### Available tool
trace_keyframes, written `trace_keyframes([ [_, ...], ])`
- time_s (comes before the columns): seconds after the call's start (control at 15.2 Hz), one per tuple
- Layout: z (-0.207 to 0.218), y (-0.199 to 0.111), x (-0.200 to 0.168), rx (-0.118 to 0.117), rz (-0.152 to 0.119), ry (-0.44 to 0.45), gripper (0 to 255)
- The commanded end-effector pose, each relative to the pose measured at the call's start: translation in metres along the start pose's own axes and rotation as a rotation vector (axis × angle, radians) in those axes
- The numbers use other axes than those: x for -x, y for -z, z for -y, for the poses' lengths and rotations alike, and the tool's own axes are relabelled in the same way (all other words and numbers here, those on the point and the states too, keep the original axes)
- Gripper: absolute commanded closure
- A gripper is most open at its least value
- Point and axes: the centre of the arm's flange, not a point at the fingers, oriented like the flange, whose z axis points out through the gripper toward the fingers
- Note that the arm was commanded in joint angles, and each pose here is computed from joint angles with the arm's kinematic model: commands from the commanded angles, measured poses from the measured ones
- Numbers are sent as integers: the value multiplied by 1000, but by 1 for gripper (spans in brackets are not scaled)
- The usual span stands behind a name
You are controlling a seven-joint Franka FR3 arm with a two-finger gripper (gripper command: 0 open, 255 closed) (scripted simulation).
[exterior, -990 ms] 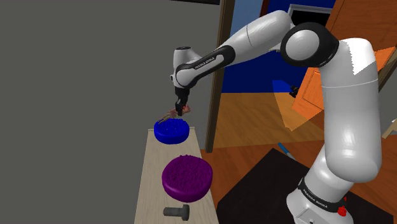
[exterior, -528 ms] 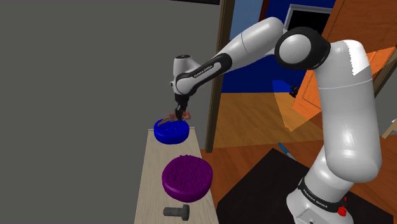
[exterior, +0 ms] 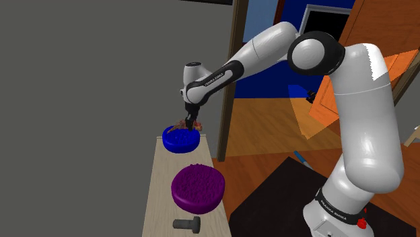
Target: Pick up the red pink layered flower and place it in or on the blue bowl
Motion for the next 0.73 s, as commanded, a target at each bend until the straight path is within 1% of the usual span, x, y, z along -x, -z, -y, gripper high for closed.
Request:
trace_keyframes([
  [0.0, 1, 0, 0, -1, 0, 1, 255],
  [0.07, 1, 0, 0, -1, 0, 1, 255],
  [0.13, 1, 0, 0, -1, 0, 1, 0],
  [0.46, 1, -1, 0, -1, 0, 1, 0],
  [0.66, 0, 39, 0, -1, 0, 1, 0],
])
